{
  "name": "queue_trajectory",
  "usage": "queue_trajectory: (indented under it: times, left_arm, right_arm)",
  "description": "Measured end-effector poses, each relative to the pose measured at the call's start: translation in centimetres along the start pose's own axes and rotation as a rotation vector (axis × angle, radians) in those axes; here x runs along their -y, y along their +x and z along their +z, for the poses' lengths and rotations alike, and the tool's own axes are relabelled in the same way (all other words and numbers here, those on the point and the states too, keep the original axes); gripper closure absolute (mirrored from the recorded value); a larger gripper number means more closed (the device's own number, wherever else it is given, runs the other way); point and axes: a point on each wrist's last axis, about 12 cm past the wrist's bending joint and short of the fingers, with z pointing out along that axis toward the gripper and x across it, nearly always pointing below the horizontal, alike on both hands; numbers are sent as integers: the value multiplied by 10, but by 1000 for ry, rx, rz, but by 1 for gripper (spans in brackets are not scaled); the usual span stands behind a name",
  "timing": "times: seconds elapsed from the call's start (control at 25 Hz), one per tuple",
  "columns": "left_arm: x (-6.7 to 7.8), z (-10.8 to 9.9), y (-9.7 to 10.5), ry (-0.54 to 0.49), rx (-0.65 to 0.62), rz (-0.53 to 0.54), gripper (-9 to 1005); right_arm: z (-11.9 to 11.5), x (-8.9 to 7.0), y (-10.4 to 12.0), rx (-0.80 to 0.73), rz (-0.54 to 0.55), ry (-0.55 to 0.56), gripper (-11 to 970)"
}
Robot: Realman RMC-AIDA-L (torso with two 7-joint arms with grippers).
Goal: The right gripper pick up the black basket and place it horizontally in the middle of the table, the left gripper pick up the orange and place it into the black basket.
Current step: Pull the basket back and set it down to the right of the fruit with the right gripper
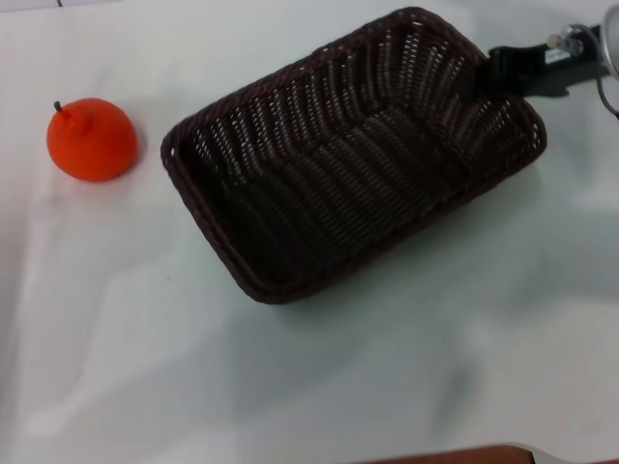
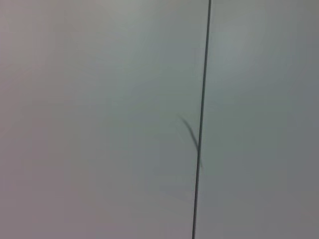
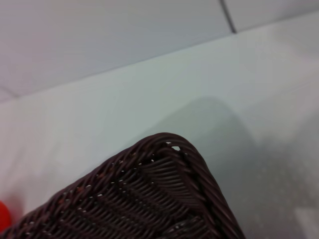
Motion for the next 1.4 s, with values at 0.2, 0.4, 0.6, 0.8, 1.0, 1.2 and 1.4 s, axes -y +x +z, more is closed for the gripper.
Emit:
queue_trajectory:
  times: [0.2,0.4,0.6,0.8,1.0,1.2,1.4]
  left_arm:
    - [-1,11,4,0,-35,3,211]
    - [-1,21,10,7,-82,10,210]
    - [0,29,11,17,-96,12,210]
    - [0,32,12,18,-104,12,209]
    - [0,33,12,21,-105,13,209]
    - [0,34,12,24,-105,15,208]
    - [1,34,12,29,-107,13,208]
  right_arm:
    - [-7,-5,-22,-32,136,26,748]
    - [-6,-9,-38,-52,199,68,754]
    - [-6,-20,-49,-84,257,80,758]
    - [-7,-29,-55,-132,304,86,762]
    - [-4,-30,-57,-142,311,87,766]
    - [0,-25,-55,-125,285,99,770]
    - [-1,-28,-56,-132,312,120,774]
